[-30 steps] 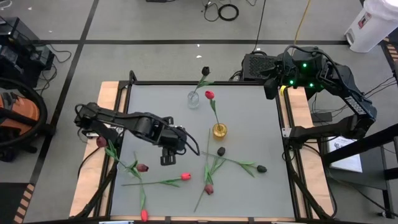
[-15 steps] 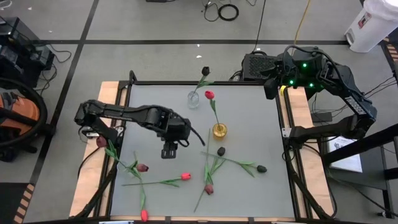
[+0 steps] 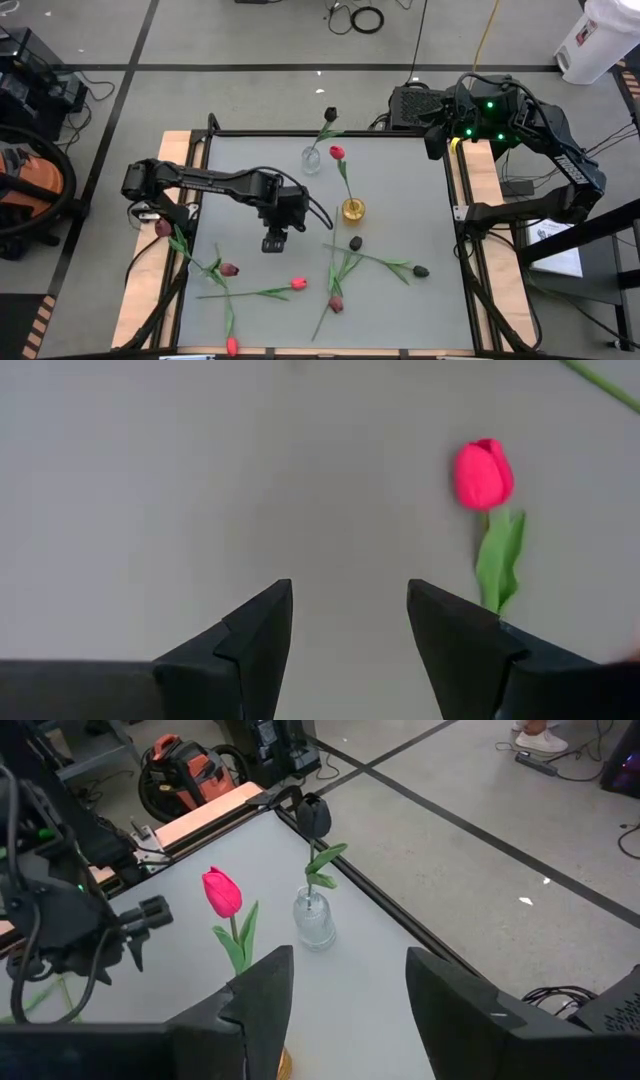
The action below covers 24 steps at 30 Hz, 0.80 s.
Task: Sort flowers into vase by color
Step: Put the right pink tulip into the yellow vase
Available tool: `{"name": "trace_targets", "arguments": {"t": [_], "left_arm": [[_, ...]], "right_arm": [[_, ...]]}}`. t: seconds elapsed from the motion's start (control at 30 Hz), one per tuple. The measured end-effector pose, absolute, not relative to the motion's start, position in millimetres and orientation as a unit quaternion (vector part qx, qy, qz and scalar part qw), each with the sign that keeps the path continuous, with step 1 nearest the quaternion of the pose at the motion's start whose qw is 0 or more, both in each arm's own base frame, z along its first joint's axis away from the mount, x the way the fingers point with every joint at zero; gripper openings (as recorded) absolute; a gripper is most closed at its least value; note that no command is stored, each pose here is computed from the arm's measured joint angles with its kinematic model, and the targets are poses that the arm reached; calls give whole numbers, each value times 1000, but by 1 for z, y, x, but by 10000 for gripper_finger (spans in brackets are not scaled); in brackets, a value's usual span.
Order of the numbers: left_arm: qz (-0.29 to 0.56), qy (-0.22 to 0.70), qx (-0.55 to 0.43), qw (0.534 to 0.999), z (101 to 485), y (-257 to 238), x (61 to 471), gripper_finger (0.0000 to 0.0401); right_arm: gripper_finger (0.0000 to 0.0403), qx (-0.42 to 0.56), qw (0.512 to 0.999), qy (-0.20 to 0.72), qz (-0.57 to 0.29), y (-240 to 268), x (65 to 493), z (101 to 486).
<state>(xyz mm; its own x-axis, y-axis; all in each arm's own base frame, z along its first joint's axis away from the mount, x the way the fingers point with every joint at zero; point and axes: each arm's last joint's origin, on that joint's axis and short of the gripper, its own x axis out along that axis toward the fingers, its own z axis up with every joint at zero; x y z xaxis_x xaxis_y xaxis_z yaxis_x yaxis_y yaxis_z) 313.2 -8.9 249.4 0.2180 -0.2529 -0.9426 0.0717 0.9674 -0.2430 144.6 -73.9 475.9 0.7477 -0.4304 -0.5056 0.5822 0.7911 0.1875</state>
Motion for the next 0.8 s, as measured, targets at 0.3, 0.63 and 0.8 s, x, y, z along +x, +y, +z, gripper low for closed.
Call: {"name": "trace_targets", "arguments": {"t": [0.3,0.63,0.8], "left_arm": [[-139,626,-102,760,223,-14,306,205],[-204,582,-124,777,213,-26,311,205],[-233,573,-136,774,214,-32,311,205]], "right_arm": [[187,169,919,225,-275,-74,145,476],[187,169,919,224,-275,-74,145,476],[187,169,919,224,-275,-74,145,476]]}}
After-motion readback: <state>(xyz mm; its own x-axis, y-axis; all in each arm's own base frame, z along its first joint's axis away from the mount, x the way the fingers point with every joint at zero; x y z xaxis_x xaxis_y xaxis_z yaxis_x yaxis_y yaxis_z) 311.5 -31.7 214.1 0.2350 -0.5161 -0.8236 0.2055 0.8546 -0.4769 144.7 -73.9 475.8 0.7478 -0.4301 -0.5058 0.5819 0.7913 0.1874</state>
